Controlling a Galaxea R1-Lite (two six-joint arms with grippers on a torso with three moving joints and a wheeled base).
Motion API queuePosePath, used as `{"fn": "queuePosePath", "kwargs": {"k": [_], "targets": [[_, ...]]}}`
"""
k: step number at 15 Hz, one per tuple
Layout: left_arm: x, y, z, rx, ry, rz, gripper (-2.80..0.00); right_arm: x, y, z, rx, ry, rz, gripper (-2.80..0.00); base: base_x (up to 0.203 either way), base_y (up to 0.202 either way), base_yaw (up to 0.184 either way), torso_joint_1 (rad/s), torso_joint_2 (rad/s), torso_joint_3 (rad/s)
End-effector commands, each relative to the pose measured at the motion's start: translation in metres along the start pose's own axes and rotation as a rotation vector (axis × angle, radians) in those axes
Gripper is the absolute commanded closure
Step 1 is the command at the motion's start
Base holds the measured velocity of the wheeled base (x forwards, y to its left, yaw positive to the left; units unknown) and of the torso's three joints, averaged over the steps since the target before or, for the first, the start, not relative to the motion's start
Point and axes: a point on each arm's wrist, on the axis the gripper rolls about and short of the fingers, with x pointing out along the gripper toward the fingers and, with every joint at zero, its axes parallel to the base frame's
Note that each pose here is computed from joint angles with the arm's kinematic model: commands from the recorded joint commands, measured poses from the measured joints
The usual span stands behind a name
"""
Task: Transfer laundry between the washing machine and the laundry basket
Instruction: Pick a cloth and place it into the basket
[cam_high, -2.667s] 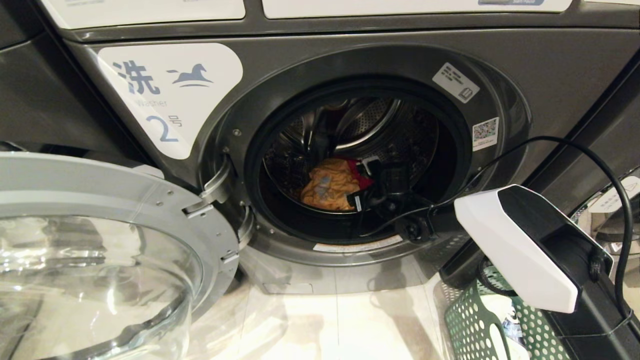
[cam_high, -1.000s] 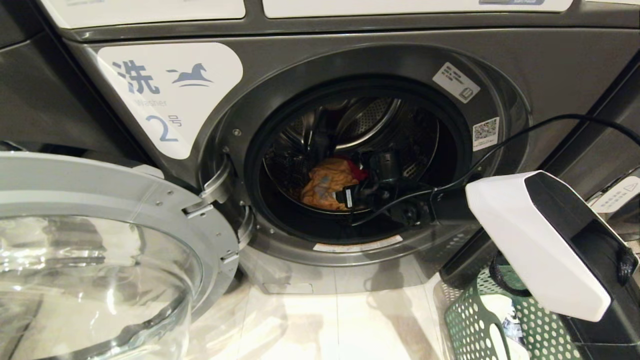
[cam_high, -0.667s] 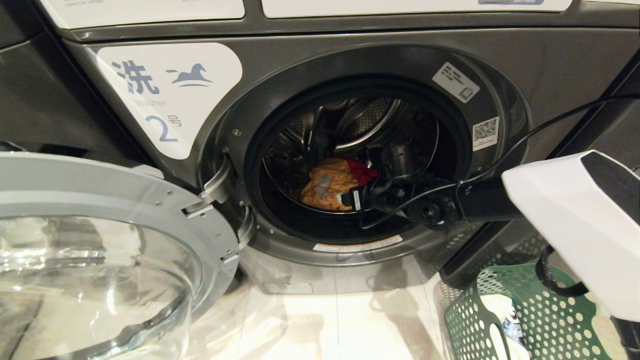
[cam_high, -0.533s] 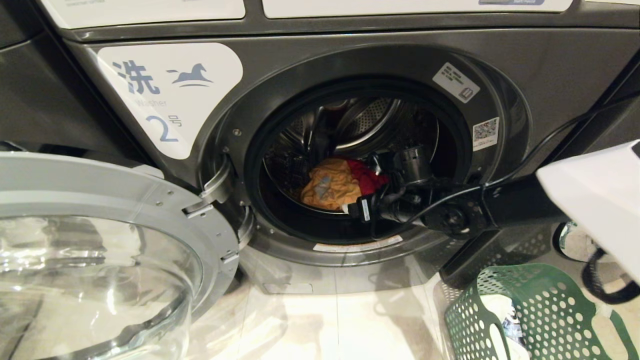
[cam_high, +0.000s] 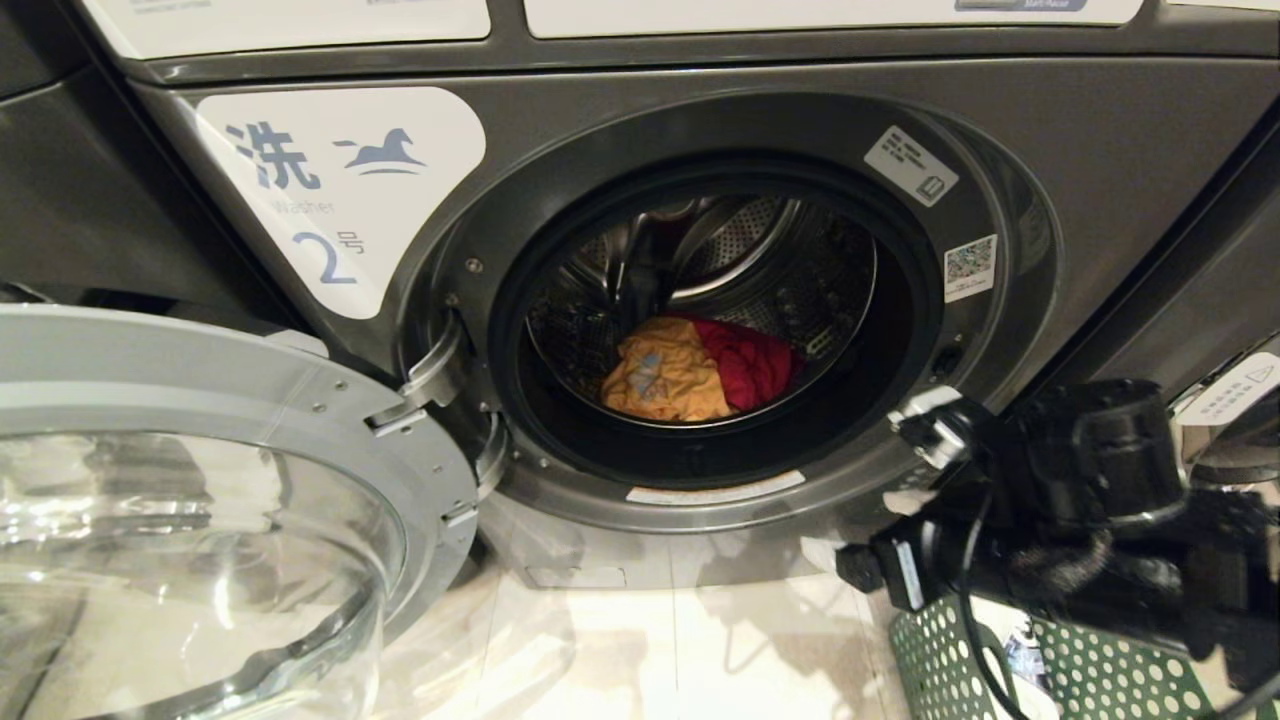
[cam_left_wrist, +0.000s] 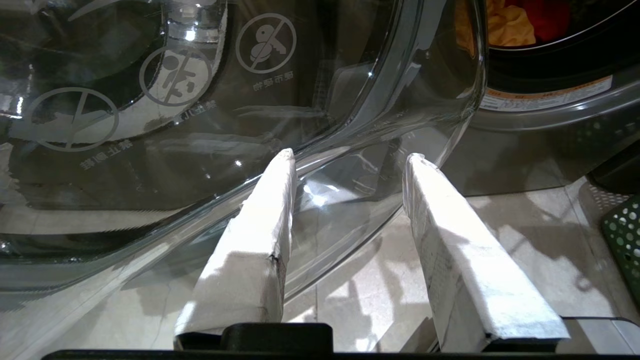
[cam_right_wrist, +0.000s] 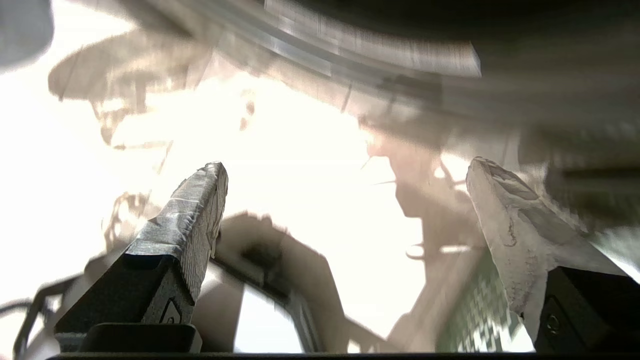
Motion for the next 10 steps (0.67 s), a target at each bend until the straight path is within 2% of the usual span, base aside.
{"fn": "queuePosePath", "kwargs": {"k": [1,3,5,7,8,10], "targets": [[0.0,0.0,0.0,-0.001,0.003,0.001,0.0,-0.051,-0.011,-0.026,0.017,-0.048,-0.033,-2.8,0.0,0.0,0.0,0.0,0.0,0.0],[0.0,0.0,0.0,-0.001,0.003,0.001,0.0,-0.068,-0.022,-0.054,0.027,-0.015,-0.087,-2.8,0.0,0.0,0.0,0.0,0.0,0.0],[0.0,0.0,0.0,-0.001,0.003,0.001,0.0,-0.081,-0.043,-0.068,0.033,-0.013,-0.203,-2.8,0.0,0.0,0.0,0.0,0.0,0.0],[0.0,0.0,0.0,-0.001,0.003,0.001,0.0,-0.099,-0.054,-0.087,0.058,-0.02,-0.291,-2.8,0.0,0.0,0.0,0.0,0.0,0.0],[0.0,0.0,0.0,-0.001,0.003,0.001,0.0,-0.107,-0.056,-0.101,0.07,-0.013,-0.324,0.0,0.0,0.0,0.0,0.0,0.0,0.0],[0.0,0.0,0.0,-0.001,0.003,0.001,0.0,-0.117,-0.053,-0.112,0.071,-0.039,-0.344,0.0,0.0,0.0,0.0,0.0,0.0,0.0]]}}
